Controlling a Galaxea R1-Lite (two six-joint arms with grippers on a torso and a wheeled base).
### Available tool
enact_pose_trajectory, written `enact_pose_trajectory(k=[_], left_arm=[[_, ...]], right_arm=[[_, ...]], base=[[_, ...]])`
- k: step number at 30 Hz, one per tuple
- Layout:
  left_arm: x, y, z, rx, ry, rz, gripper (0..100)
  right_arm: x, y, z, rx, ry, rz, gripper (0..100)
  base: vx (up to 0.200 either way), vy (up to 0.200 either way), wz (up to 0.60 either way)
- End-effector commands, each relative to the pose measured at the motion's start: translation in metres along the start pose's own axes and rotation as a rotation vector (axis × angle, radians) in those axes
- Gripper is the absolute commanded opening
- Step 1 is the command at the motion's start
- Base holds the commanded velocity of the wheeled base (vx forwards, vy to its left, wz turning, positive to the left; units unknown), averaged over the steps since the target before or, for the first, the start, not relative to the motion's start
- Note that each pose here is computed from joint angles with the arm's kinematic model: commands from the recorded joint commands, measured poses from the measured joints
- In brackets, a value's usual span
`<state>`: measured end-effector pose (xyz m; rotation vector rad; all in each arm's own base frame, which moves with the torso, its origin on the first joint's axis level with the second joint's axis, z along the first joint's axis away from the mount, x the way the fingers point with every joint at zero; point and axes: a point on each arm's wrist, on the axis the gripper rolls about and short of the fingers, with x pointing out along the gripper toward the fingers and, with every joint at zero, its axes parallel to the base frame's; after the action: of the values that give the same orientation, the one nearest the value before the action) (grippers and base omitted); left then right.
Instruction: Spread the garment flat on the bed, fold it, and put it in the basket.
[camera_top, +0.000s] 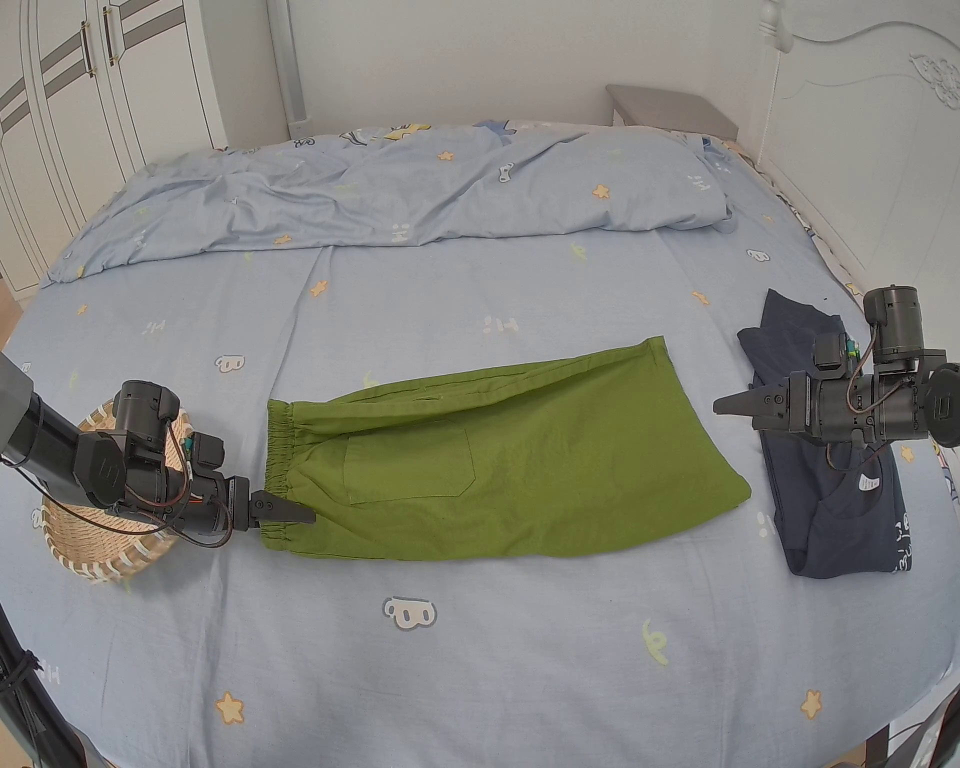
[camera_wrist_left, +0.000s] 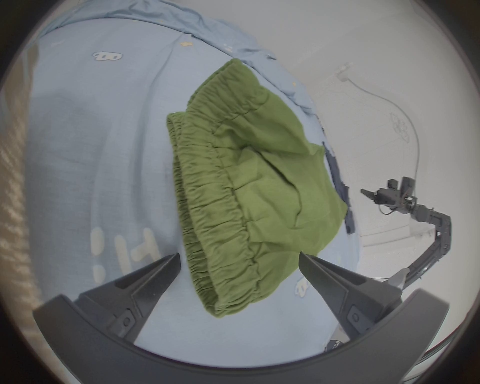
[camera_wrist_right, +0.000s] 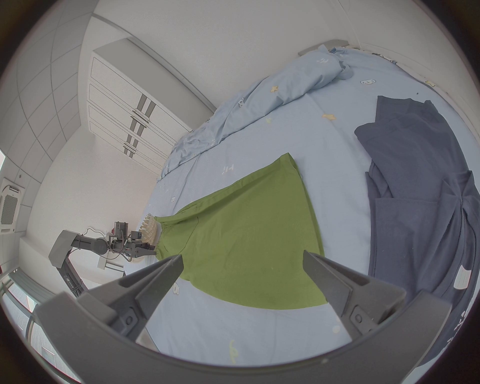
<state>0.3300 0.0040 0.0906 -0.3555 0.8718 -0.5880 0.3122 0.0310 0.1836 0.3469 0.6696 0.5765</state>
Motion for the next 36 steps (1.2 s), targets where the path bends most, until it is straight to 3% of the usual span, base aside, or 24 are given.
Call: enact_pose_trajectory(k=[1,10,25,36], left_arm=[[0.006,-0.004,-0.001,0.012,0.014,0.025,100],[0.006,0.000,0.003,0.008,-0.022,0.022,100],[0.021,0.020,0.011,-0.085,-0.090,-0.026,100],[0.024,0.025,0.016,-0.147,-0.086,-0.121,100]], right_arm=[[-0.004,0.003,-0.001,-0.006,-0.007,0.001,100],[-0.003,0.003,-0.002,-0.004,-0.001,0.003,100],[-0.006,0.006,-0.001,-0.011,-0.010,0.006,100],[-0.005,0.005,-0.001,-0.010,-0.009,0.006,100]], base=[[0.000,0.000,0.00],[0.000,0.000,0.00],[0.000,0.000,0.00],[0.000,0.000,0.00]])
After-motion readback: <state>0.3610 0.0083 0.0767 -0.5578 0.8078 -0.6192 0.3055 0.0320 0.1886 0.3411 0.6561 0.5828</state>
